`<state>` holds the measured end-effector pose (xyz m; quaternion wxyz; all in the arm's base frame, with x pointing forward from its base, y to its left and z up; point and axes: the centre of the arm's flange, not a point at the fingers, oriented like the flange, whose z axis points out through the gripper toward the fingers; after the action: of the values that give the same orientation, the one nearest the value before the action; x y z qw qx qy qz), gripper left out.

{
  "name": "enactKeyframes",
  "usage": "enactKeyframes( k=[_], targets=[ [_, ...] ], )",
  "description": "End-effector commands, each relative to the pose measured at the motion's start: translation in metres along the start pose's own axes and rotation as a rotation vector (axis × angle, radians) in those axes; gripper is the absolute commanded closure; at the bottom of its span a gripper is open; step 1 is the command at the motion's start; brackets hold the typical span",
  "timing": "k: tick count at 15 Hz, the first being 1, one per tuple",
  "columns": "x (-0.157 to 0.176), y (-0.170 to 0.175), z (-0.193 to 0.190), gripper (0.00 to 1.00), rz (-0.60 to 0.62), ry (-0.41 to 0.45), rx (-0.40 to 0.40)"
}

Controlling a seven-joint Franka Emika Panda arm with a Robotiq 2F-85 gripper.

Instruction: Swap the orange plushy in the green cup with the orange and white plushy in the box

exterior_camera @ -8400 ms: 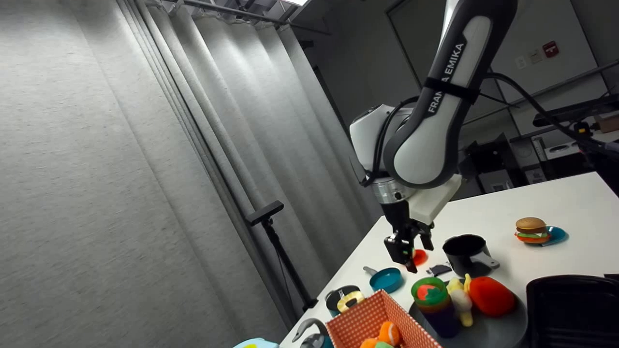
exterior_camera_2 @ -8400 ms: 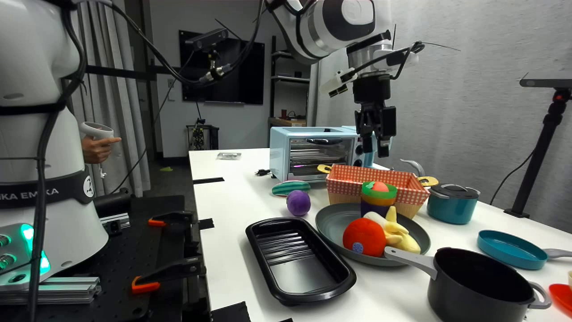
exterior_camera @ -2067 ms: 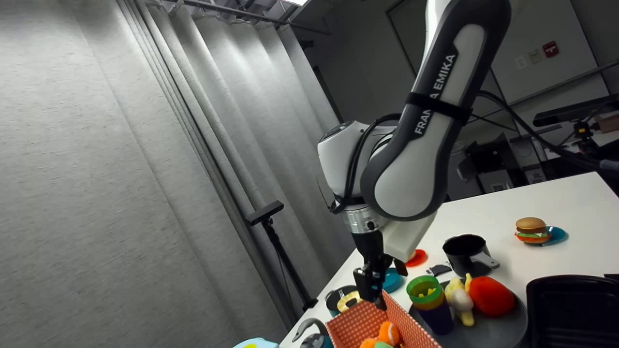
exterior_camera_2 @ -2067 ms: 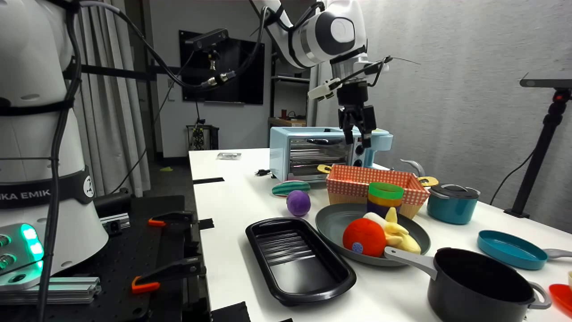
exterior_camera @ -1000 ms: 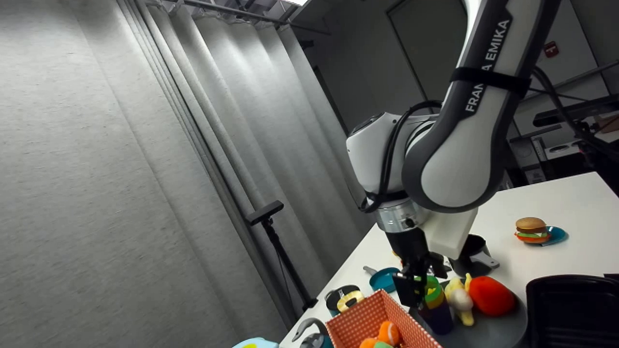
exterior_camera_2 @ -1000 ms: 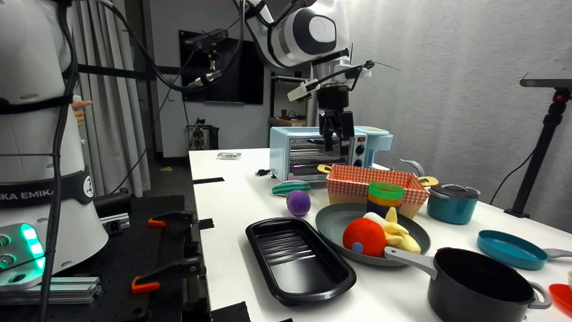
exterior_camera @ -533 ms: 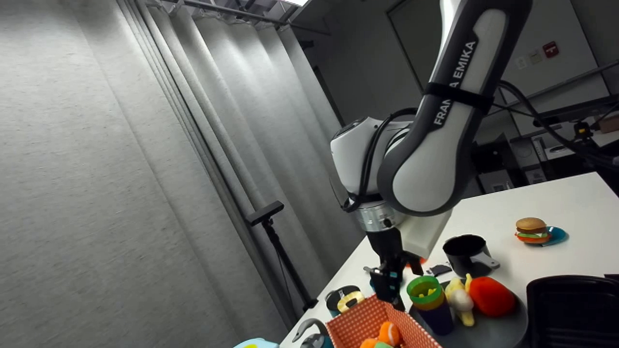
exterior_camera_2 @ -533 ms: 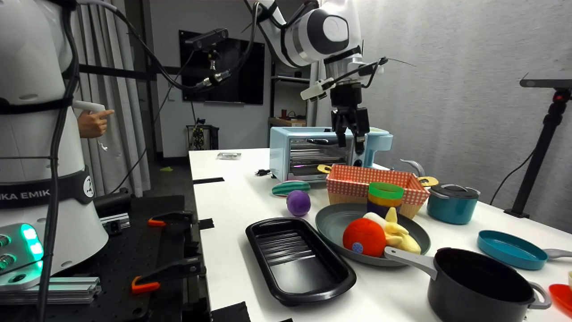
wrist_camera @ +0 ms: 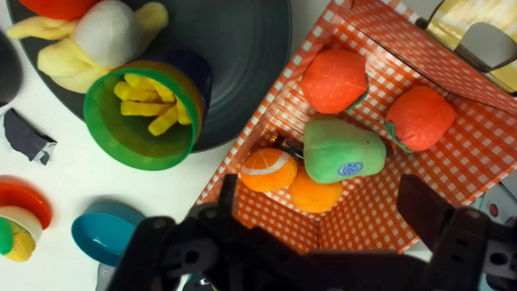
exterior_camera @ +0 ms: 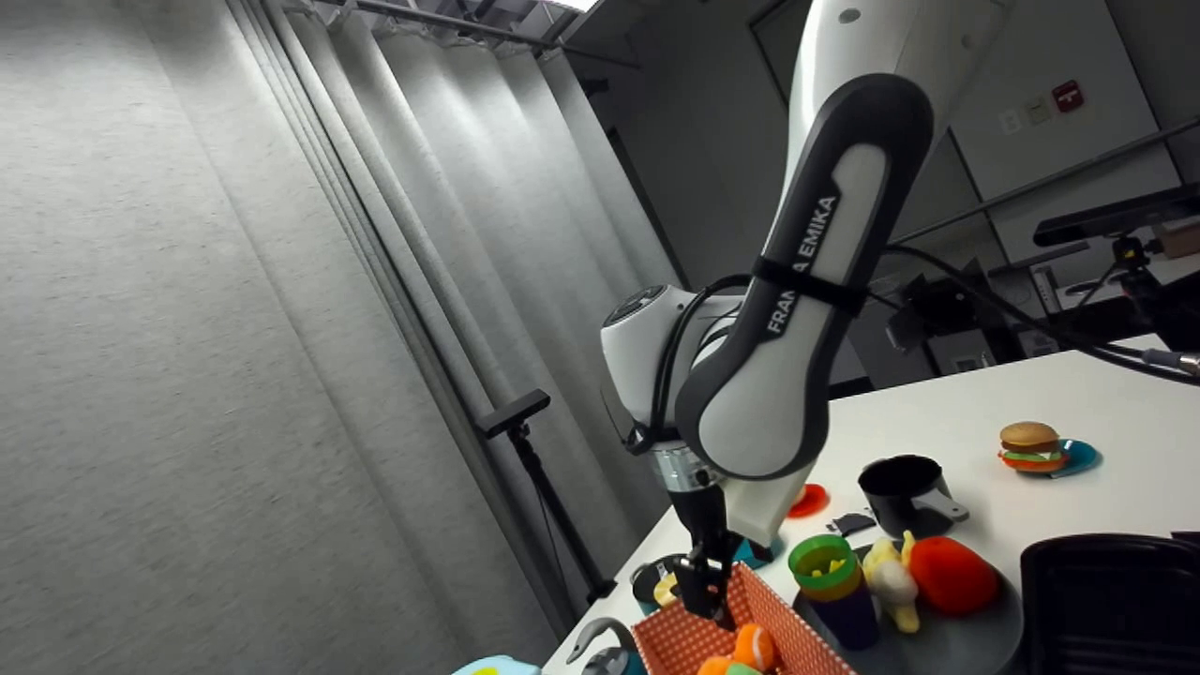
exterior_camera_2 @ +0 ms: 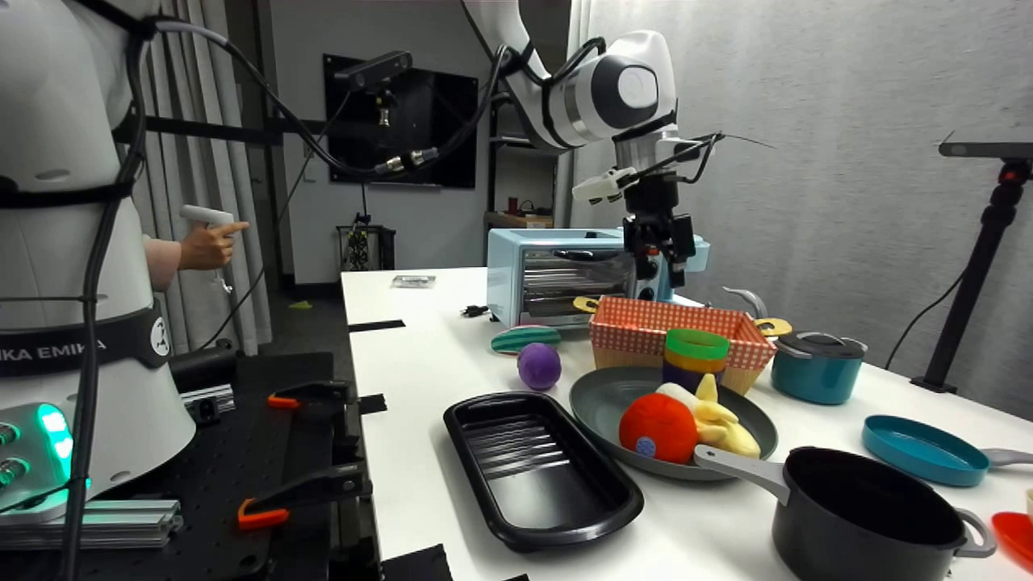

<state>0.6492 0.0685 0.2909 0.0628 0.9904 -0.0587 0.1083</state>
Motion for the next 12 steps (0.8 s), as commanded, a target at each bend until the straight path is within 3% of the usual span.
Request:
enactKeyframes(
  k=[1,12],
  targets=[
    [0.041,-0.015,0.020,0.00,-0.002,-0.009,-0.038],
    [0.096,-0.014,0.075,0.00,0.044,-0.089,-0.073]
  ],
)
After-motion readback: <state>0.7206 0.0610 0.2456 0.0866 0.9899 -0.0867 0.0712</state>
